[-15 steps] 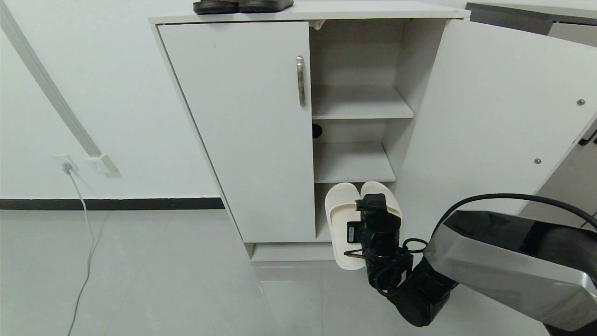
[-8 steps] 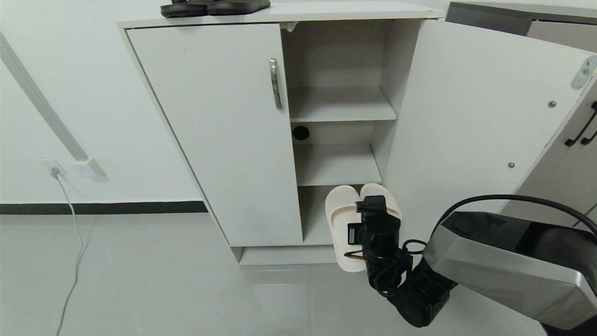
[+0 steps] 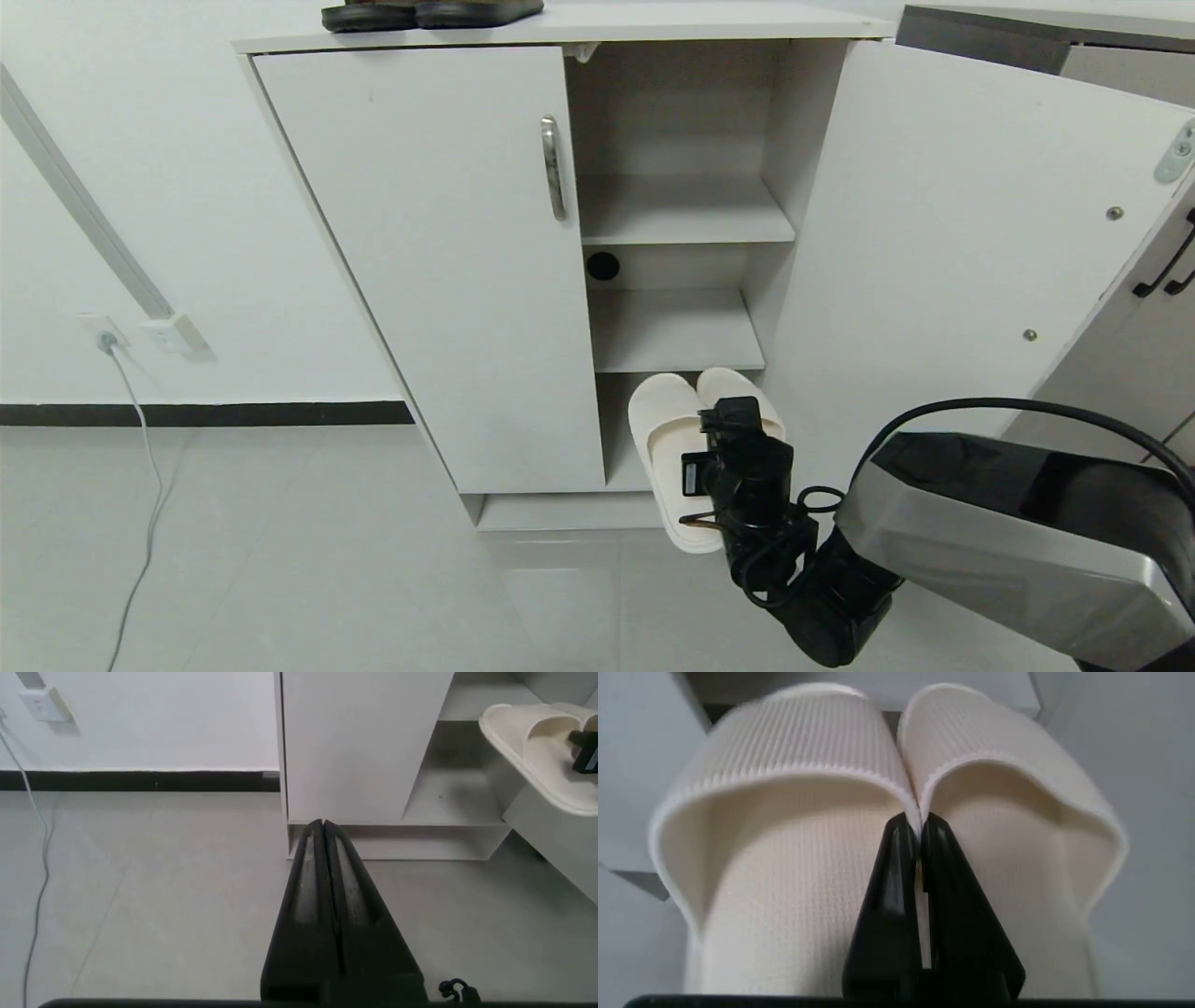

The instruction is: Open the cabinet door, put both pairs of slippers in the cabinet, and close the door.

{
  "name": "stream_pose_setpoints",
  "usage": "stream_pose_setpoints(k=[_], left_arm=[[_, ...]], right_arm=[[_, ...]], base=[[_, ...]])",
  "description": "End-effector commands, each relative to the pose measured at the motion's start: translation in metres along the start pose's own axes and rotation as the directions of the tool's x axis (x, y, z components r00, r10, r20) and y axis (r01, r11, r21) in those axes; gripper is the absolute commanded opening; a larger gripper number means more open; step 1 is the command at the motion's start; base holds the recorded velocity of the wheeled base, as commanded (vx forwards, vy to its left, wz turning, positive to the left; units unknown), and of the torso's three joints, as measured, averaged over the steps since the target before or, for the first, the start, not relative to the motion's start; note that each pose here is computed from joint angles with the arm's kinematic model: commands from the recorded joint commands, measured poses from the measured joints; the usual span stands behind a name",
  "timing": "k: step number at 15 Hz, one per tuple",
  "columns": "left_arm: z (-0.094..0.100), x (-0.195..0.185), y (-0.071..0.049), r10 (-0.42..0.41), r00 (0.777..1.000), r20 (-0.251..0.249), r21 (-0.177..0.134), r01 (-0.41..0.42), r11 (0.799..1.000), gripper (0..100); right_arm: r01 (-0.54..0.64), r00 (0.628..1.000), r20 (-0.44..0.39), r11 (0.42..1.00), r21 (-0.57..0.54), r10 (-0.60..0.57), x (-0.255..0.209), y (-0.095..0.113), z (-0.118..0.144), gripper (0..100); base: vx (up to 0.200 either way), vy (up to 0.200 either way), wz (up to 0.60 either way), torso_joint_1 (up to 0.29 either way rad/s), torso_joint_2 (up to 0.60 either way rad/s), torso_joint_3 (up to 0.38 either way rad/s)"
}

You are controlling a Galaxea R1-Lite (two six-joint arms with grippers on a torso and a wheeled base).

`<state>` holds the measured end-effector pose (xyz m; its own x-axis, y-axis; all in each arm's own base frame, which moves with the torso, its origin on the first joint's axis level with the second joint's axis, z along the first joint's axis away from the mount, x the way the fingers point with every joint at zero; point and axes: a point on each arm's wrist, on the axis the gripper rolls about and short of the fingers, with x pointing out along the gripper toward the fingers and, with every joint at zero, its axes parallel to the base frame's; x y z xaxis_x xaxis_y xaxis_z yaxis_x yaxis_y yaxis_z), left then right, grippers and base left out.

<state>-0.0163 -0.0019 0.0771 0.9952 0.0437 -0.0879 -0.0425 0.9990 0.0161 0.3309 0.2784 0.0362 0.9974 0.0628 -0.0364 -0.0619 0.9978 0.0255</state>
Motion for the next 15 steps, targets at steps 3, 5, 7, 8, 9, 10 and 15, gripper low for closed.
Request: stream_pose_setpoints(k=[3,5,7,8,9,10,15], left_arm=[[0.0,0.0001,0.0,0.0,1.0,-0.001,0.001,0.0,1.0,0],[0.0,0.0001,0.0,0.0,1.0,-0.001,-0.001,0.0,1.0,0],[0.0,0.0001,0.0,0.0,1.0,-0.001,0.001,0.0,1.0,0],[0.0,0.0001,0.0,0.0,1.0,-0.001,0.001,0.0,1.0,0],[0.0,0.0001,0.0,0.0,1.0,-0.001,0.001,0.0,1.0,0],[0.0,0.0001,0.0,0.0,1.0,-0.001,0.001,0.0,1.0,0],[0.0,0.0001,0.0,0.0,1.0,-0.001,0.001,0.0,1.0,0]], right_arm=[[-0.03,1.0,0.006,1.0,0.0,0.03,-0.0095,0.0129,0.0042,0],[-0.019,1.0,-0.001,1.0,-0.001,0.019,-0.0053,0.0103,0.0042,0],[-0.018,1.0,0.001,1.0,0.001,0.018,-0.0045,0.0102,0.0049,0],[-0.015,1.0,0.001,1.0,0.001,0.015,-0.0037,0.0091,0.0049,0],[-0.012,1.0,0.003,1.0,0.002,0.012,-0.0034,0.0085,0.0056,0],[-0.012,1.0,0.003,1.0,0.002,0.012,-0.0034,0.0085,0.0056,0],[-0.012,1.0,0.003,1.0,0.002,0.012,-0.0034,0.0085,0.0056,0]], base=[[0.0,0.0,0.0,0.0,0.0,0.0],[0.0,0.0,0.0,0.0,0.0,0.0],[0.0,0.0,0.0,0.0,0.0,0.0],[0.2,0.0,0.0,0.007,0.0,-0.002],[0.2,0.0,0.0,0.007,0.0,0.007],[0.2,0.0,0.0,-0.002,0.0,0.002],[0.2,0.0,0.0,0.002,0.0,0.003]])
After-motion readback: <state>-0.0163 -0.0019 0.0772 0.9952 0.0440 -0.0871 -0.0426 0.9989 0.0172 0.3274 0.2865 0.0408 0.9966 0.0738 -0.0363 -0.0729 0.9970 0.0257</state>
